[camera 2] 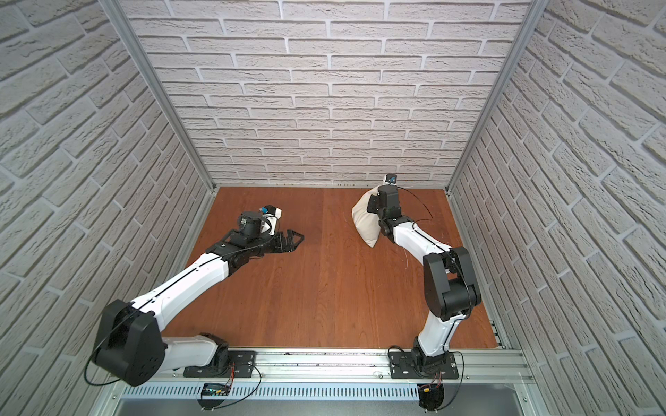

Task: Close the soil bag
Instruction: Place the soil bag at the center of the board.

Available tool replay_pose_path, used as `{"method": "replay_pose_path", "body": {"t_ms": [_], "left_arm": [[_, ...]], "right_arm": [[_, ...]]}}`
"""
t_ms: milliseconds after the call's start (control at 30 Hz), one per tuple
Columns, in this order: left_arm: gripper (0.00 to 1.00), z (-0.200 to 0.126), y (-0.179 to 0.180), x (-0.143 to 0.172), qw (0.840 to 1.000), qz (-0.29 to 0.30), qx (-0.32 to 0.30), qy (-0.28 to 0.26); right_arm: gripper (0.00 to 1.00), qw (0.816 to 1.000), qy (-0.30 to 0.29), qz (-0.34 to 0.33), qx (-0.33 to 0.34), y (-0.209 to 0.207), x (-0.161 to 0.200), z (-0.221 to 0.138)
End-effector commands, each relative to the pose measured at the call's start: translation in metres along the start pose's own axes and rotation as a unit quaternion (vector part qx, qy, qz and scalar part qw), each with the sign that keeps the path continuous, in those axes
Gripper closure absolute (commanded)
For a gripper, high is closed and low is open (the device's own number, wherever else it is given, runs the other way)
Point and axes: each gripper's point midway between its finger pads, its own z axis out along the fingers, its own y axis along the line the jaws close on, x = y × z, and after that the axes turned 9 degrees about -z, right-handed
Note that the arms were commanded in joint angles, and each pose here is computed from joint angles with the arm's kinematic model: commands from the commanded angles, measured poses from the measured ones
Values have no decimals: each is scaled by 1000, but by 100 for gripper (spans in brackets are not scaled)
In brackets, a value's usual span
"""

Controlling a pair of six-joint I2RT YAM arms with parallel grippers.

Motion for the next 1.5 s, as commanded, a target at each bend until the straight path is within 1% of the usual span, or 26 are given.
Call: {"method": "replay_pose_path", "body": {"t_ms": [0,233,367,567,667,867,1000,1167,1467], "left_arm": [[2,-3,-14,-16,999,7,24,-23],[2,-4,-15,-15,999,6,26,-24],[2,-3,-16,-13,999,6,26,-22],[2,0,-17,-10,999,6,28,-15],[2,2,-18,-10,999,5,28,-13],[2,6,-17,-7,1000,6,27,-8],[2,7,-16,-6,1000,5,25,-7],[2,8,-16,-5,1000,5,24,-7],[2,10,-11,-1,1000,2,17,-4]], "right_arm": [[97,998,-55,22,-9,-1,-34,-18],[97,998,-42,37,-4,-13,-21,-22],[97,998,-24,53,16,-33,2,-22],[97,998,2,37,46,-52,21,-25],[94,998,4,24,53,-55,21,-28],[94,999,15,0,37,-47,17,-24],[97,999,33,-10,3,-29,29,-16],[97,997,78,-13,-16,-14,64,1],[97,988,152,-28,-3,-18,115,16]]}}
